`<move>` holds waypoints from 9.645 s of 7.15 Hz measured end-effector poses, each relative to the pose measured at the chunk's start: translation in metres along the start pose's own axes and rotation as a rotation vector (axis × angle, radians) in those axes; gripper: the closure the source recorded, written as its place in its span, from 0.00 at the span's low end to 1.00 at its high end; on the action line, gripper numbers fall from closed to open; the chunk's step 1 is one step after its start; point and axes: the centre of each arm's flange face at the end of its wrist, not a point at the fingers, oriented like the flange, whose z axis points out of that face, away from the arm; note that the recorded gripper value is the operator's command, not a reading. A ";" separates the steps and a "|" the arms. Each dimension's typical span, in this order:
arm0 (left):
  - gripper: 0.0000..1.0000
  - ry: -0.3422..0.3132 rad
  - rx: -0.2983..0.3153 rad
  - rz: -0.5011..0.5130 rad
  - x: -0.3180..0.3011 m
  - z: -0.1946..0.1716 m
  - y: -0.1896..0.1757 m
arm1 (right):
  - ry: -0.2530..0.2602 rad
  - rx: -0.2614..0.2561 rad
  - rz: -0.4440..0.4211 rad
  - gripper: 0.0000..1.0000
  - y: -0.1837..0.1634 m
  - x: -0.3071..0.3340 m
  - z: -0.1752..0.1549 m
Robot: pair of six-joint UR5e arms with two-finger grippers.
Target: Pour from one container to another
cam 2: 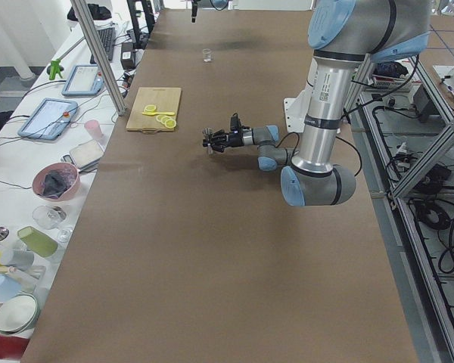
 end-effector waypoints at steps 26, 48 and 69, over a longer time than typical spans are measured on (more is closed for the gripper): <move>0.02 0.086 0.010 0.003 -0.040 -0.122 -0.051 | 0.124 -0.189 0.026 0.00 0.044 0.078 -0.028; 0.02 0.373 -1.145 0.107 -0.288 0.144 -0.248 | 0.141 -0.197 0.074 0.00 0.166 0.109 -0.044; 0.01 0.177 -1.328 0.009 -0.598 0.029 -0.208 | 0.138 -0.204 0.079 0.00 0.167 0.110 -0.041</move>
